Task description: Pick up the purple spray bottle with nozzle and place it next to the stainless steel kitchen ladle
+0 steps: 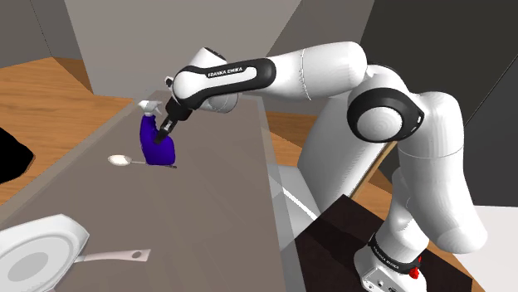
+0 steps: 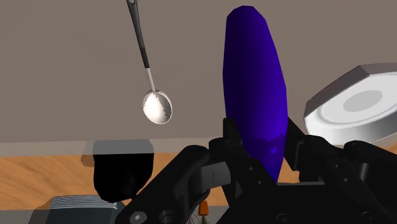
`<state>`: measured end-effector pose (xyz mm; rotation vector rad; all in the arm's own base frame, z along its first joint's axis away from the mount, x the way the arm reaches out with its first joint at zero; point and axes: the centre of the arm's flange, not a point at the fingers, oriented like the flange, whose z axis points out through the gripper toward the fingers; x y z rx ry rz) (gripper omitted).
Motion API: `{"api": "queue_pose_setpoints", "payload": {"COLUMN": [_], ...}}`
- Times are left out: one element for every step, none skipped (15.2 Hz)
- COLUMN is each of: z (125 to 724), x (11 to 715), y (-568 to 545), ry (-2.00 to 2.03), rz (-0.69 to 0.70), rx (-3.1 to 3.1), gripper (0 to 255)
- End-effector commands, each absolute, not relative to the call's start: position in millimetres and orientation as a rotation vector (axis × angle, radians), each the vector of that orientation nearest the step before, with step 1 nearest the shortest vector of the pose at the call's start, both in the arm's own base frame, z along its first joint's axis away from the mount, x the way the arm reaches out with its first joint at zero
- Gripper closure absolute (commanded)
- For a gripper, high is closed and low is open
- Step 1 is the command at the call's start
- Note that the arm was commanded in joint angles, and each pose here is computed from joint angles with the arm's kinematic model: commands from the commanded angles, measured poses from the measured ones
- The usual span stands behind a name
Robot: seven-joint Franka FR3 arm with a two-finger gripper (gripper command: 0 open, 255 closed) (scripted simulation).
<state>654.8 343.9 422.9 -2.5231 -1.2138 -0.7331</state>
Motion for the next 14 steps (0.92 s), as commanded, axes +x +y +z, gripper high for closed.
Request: {"api": "queue_pose_setpoints", "payload": {"z": [411.5,406.2,400.9,395.6,390.4,385.1,379.8,374.5,369.2,364.0,358.7,353.4,348.1,342.8], "x": [656.6,656.6,656.6,656.6,656.6,656.6,656.6,656.6,656.6,656.6,656.6,656.6,656.6,656.6], "y": [344.6,344.6,344.6,344.6,344.6,344.6,344.6,344.6,344.6,344.6,344.6,344.6,344.6,344.6], "ry": [-1.214,-1.214,-1.214,-1.214,-1.214,-1.214,-1.214,-1.214,-1.214,-1.214,-1.214,-1.214,-1.214,-1.214], "rz": [-0.734,-0.734,-0.734,-0.734,-0.734,-0.734,-0.734,-0.734,-0.734,-0.734,-0.734,-0.734,-0.734,-0.734], "rx": [-2.523,-2.523,-2.523,-2.523,-2.523,-2.523,-2.523,-2.523,-2.523,-2.523,-2.523,-2.523,-2.523,-2.523], "gripper": [255,255,255,255,255,255,255,255,255,255,255,255,255,255]}}
